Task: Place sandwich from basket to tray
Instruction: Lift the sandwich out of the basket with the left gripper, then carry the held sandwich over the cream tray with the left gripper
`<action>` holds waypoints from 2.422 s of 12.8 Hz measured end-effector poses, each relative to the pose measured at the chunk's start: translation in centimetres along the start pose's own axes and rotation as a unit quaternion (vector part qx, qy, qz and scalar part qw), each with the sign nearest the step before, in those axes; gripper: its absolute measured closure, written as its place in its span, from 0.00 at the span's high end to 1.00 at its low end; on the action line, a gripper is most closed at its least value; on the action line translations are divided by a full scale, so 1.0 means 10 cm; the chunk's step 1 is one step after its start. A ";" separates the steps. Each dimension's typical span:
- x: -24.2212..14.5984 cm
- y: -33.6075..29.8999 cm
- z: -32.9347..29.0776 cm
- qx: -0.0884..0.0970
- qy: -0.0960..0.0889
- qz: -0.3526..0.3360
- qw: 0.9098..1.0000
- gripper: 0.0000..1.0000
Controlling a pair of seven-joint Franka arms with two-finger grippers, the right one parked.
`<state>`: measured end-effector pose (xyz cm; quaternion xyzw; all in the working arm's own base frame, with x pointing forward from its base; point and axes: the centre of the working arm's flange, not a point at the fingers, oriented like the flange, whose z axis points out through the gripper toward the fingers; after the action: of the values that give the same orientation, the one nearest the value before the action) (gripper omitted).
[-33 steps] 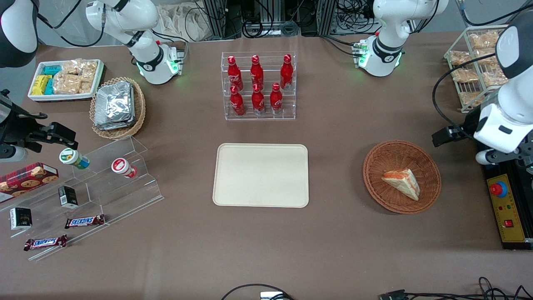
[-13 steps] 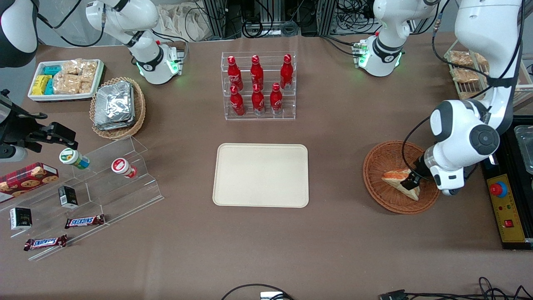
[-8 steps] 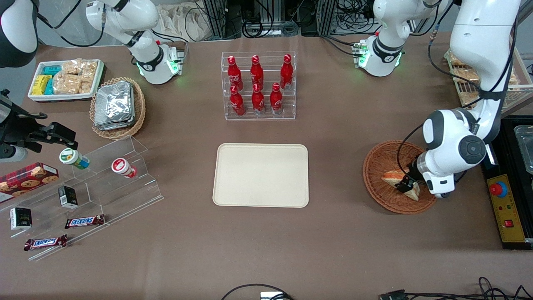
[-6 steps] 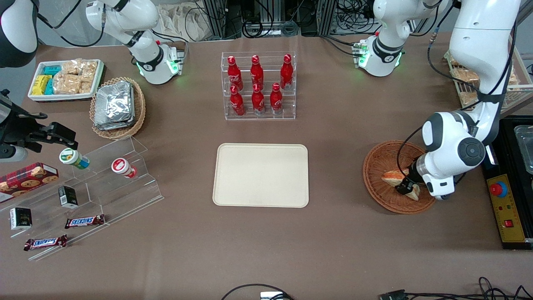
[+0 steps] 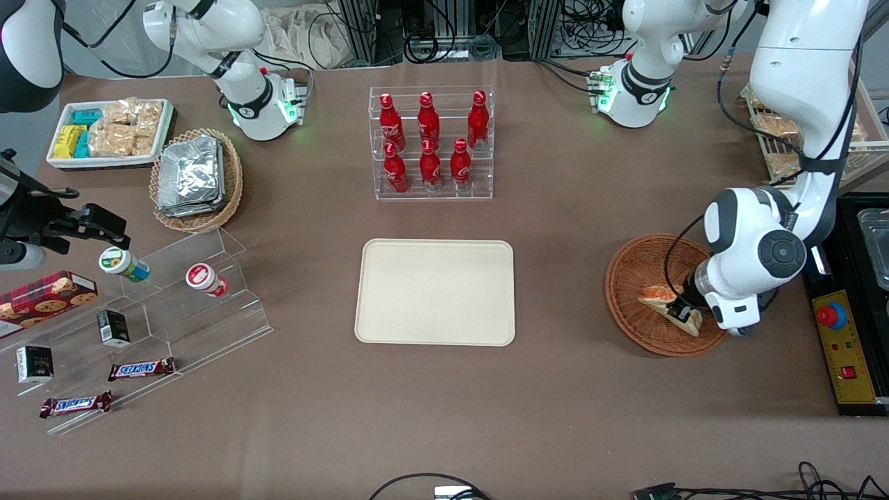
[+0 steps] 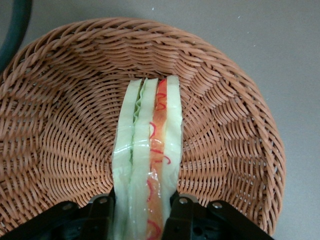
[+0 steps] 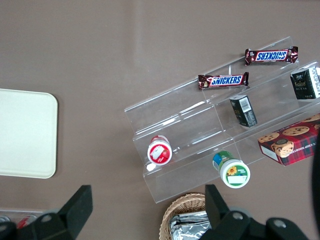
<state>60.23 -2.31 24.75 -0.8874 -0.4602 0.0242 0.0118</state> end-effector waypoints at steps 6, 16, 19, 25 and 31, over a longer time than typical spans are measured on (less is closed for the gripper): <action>0.19 0.19 -0.83 0.051 -0.021 0.041 0.998 0.20; -0.18 0.44 -2.78 0.029 -0.010 0.264 0.964 0.20; -0.74 0.74 -2.85 0.032 0.008 0.320 0.947 0.20; -2.04 1.34 -2.37 0.051 -0.009 0.413 0.909 0.20; -3.04 1.87 -1.34 0.045 -0.025 0.441 0.896 0.20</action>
<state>58.76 -37.93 38.26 -0.9970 -0.0206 0.0693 0.0280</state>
